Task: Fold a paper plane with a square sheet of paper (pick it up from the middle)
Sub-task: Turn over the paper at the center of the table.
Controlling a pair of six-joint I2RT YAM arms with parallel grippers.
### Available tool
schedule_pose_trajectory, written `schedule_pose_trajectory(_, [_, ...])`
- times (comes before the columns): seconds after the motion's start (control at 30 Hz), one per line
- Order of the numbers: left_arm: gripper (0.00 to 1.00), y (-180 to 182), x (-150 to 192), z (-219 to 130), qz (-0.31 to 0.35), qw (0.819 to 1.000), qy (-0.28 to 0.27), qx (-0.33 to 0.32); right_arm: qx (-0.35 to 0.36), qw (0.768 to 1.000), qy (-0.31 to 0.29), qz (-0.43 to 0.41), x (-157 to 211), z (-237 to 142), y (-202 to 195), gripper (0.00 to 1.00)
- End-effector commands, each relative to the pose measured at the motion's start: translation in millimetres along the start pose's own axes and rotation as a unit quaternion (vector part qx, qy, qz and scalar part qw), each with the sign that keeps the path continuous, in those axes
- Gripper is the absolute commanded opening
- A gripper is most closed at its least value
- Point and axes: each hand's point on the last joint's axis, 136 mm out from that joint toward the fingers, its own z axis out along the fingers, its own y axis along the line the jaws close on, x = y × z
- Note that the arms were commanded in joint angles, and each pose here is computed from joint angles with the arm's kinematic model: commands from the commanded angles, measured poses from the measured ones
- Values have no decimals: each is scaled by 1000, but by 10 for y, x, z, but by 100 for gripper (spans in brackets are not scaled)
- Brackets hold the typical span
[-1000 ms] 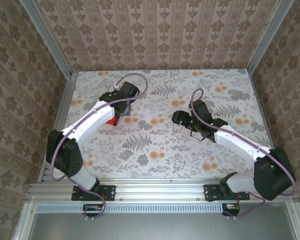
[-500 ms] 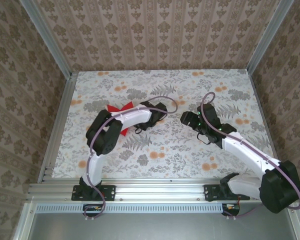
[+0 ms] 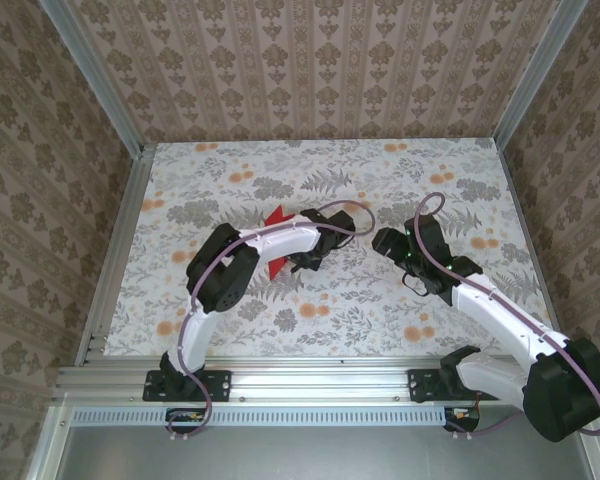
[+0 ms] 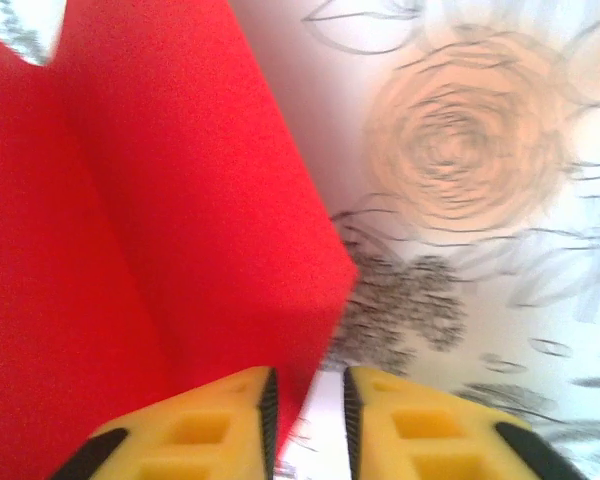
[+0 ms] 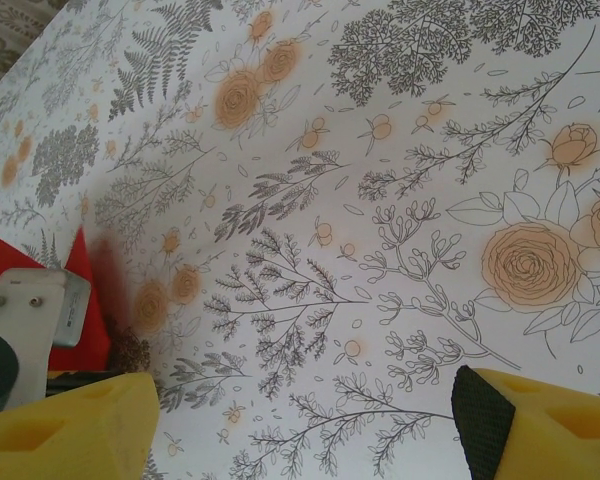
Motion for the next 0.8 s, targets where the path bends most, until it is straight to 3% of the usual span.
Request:
schedule_pose_trajectory(0.0, [38, -183, -245, -743, -21, 988, -52, 146, 8, 1000, 8, 13, 60, -9, -93, 80])
schedule_pose_trajectory(0.17, [51, -94, -397, -1365, -56, 956, -97, 270, -20, 999, 27, 9, 119, 42, 10, 81])
schedule_pose_trajectory(0.3, [56, 124, -453, -1554, -111, 919, -111, 362, -68, 995, 78, -7, 273, 159, 260, 81])
schedule_pose_trajectory(0.4, [58, 428, -453, -1379, -175, 900, -109, 384, -103, 986, 127, -31, 482, 281, 540, 81])
schedule_pose_trajectory(0.53, [58, 783, -327, -961, -250, 889, -89, 373, -132, 971, 189, -56, 846, 510, 945, 81])
schedule_pose_trajectory(0.77, [57, 1098, -33, -441, -333, 864, -52, 373, -172, 949, 260, -45, 1310, 878, 1445, 75])
